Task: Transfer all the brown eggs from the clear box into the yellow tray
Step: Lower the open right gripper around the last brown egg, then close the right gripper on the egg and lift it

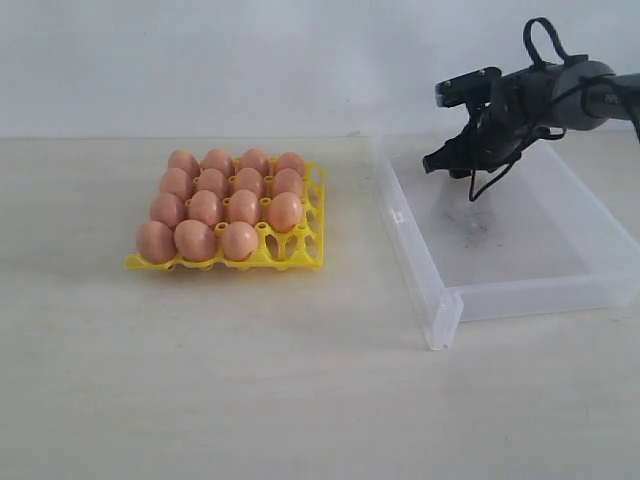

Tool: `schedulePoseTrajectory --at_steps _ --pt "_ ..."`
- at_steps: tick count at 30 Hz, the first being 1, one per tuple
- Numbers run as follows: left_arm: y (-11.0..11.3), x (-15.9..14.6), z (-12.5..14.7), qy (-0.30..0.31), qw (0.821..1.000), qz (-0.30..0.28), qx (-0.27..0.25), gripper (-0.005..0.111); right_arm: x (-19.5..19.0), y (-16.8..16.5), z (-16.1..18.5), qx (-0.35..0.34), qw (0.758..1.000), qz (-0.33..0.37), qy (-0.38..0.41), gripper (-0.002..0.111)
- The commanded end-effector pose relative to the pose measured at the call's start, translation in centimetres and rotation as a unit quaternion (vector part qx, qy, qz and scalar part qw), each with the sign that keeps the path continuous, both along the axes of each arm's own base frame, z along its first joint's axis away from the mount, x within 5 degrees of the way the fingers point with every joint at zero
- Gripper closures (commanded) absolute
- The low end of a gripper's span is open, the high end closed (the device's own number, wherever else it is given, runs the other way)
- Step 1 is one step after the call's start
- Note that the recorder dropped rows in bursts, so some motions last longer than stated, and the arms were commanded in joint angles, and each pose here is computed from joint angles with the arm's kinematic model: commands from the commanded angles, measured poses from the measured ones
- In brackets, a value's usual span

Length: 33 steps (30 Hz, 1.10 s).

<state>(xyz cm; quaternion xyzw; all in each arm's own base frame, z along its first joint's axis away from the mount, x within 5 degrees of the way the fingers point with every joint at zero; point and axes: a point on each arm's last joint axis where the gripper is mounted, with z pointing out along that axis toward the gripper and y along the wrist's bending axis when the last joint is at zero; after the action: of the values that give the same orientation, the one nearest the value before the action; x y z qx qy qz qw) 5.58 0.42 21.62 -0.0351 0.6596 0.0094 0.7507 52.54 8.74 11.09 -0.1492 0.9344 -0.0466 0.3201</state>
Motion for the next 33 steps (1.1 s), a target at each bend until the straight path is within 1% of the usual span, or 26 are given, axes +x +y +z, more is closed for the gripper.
schedulePoseTrajectory --at_steps 1,3,5,7,8,9,12,16,17,19,20,23,26,28,31,33 --pt "0.0 0.0 0.1 -0.005 1.0 -0.001 0.0 0.103 -1.2 0.4 -1.4 -0.003 0.997 -0.005 0.076 0.102" --pt "0.0 0.0 0.1 -0.005 1.0 -0.001 0.0 0.103 -1.5 0.3 -1.5 -0.001 0.996 -0.009 0.091 0.089" --pt "0.0 0.0 0.1 -0.005 1.0 -0.001 0.0 0.103 -1.7 0.4 -1.6 0.007 0.995 -0.015 0.103 0.067" --pt "0.0 0.0 0.1 -0.005 1.0 -0.001 0.0 0.103 -1.8 0.5 -1.7 0.014 0.993 -0.02 0.113 0.039" --pt "0.0 0.0 0.1 -0.005 1.0 -0.001 0.0 0.103 -1.9 0.5 -1.7 0.015 0.993 -0.021 0.115 0.029" --pt "0.0 0.0 0.1 -0.005 1.0 -0.001 0.0 0.103 -1.9 0.5 -1.7 0.017 0.993 -0.023 0.116 0.024" --pt "0.0 0.0 0.1 -0.005 1.0 -0.001 0.0 0.103 -1.9 0.6 -1.7 0.028 0.992 -0.027 0.117 0.023" --pt "0.0 0.0 0.1 -0.005 1.0 -0.001 0.0 0.103 -1.6 0.9 -1.1 0.052 0.993 -0.032 0.098 0.023" --pt "0.0 0.0 0.1 -0.005 1.0 -0.001 0.0 0.103 -1.5 1.0 -0.8 0.064 0.993 -0.039 0.09 0.023" --pt "0.0 0.0 0.1 -0.005 1.0 -0.001 0.0 0.103 -1.1 1.0 0.1 0.107 0.989 -0.082 0.067 0.023" --pt "0.0 0.0 0.1 -0.005 1.0 -0.001 0.0 0.103 -1.0 0.9 0.6 0.138 0.982 -0.115 0.059 0.023" --pt "0.0 0.0 0.1 -0.005 1.0 -0.001 0.0 0.103 -0.7 0.2 1.3 0.232 0.946 -0.217 0.058 0.023" --pt "0.0 0.0 0.1 -0.005 1.0 -0.001 0.0 0.103 -0.6 -0.5 1.3 0.276 0.921 -0.268 0.062 0.023" --pt "0.0 0.0 0.1 -0.005 1.0 -0.001 0.0 0.103 -0.3 -0.8 1.4 0.294 0.909 -0.291 0.052 0.023" --pt "0.0 0.0 0.1 -0.005 1.0 -0.001 0.0 0.103 0.0 -0.8 1.6 0.301 0.909 -0.288 0.032 0.023" --pt "0.0 0.0 0.1 -0.005 1.0 -0.001 0.0 0.103 0.2 -0.8 1.8 0.282 0.925 -0.253 0.015 0.023"
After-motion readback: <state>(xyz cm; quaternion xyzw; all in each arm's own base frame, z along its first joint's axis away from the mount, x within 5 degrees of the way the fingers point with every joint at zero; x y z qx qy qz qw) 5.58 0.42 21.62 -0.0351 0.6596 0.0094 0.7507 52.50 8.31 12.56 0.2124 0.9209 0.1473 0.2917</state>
